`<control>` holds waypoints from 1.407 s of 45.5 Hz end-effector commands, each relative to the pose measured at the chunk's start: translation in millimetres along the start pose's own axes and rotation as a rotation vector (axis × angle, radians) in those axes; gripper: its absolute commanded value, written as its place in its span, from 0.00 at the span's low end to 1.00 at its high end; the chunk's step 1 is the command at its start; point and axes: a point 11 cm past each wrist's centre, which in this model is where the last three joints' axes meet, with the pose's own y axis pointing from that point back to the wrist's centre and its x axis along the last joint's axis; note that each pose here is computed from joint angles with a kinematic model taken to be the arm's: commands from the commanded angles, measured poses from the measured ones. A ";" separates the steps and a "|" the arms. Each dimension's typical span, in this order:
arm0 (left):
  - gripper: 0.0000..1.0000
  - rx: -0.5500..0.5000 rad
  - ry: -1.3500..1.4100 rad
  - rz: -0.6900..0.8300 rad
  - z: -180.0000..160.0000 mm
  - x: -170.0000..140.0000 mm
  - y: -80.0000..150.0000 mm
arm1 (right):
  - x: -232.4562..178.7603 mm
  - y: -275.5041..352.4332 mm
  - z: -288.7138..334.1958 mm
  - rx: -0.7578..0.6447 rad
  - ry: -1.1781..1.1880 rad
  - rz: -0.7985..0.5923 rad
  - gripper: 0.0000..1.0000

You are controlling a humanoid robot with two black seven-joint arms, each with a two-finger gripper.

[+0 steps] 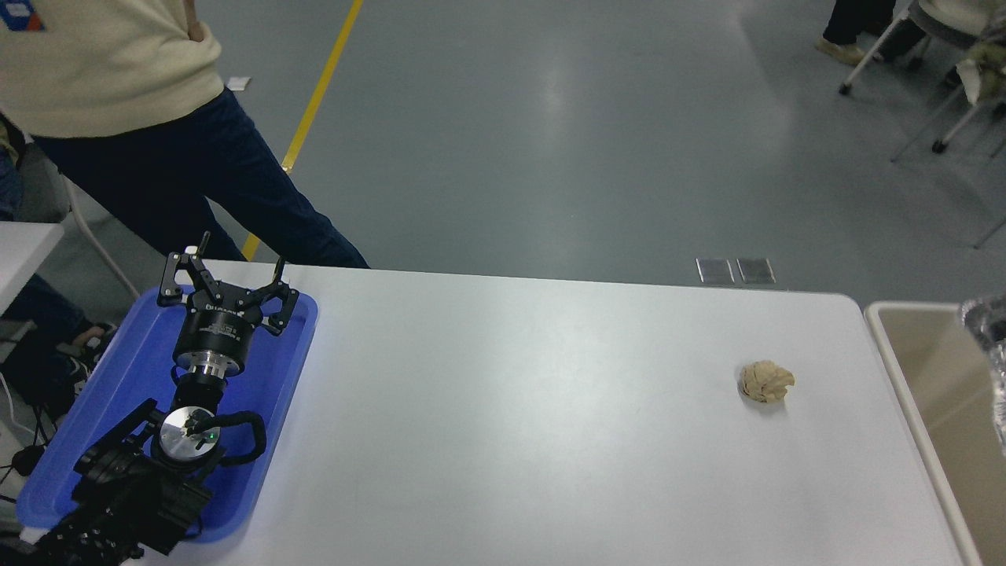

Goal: Pick up foil plate and place in dustbin

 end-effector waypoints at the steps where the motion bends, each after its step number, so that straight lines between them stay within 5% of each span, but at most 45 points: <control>1: 1.00 0.000 -0.001 0.001 0.1 -0.1 -0.2 | -41.4 -28.3 -26.1 -0.001 0.006 0.032 0.00; 35: 1.00 -0.001 0.000 0.001 0.4 -0.1 -0.3 | -63.5 -38.2 -42.0 0.006 0.029 0.042 0.00; 36: 1.00 0.000 0.000 -0.001 0.0 -0.5 -0.4 | -63.7 -38.2 -42.3 0.006 0.029 0.042 0.07; 38: 1.00 0.000 -0.001 0.001 0.1 -0.1 -0.2 | -63.8 -38.3 -42.7 0.007 0.027 0.042 0.56; 39: 1.00 0.000 -0.001 0.001 0.1 -0.1 -0.2 | -64.5 -38.3 -43.3 0.010 0.019 0.041 0.71; 41: 1.00 -0.001 0.000 0.001 0.4 -0.1 -0.3 | -64.3 -38.1 -42.5 0.010 0.001 0.043 0.79; 43: 1.00 0.000 -0.001 0.001 0.1 -0.1 -0.2 | -65.1 -38.0 -42.3 0.010 -0.015 0.041 1.00; 64: 1.00 -0.001 0.000 -0.001 0.3 -0.5 -0.5 | -51.2 -29.7 -55.2 0.090 -0.105 0.032 1.00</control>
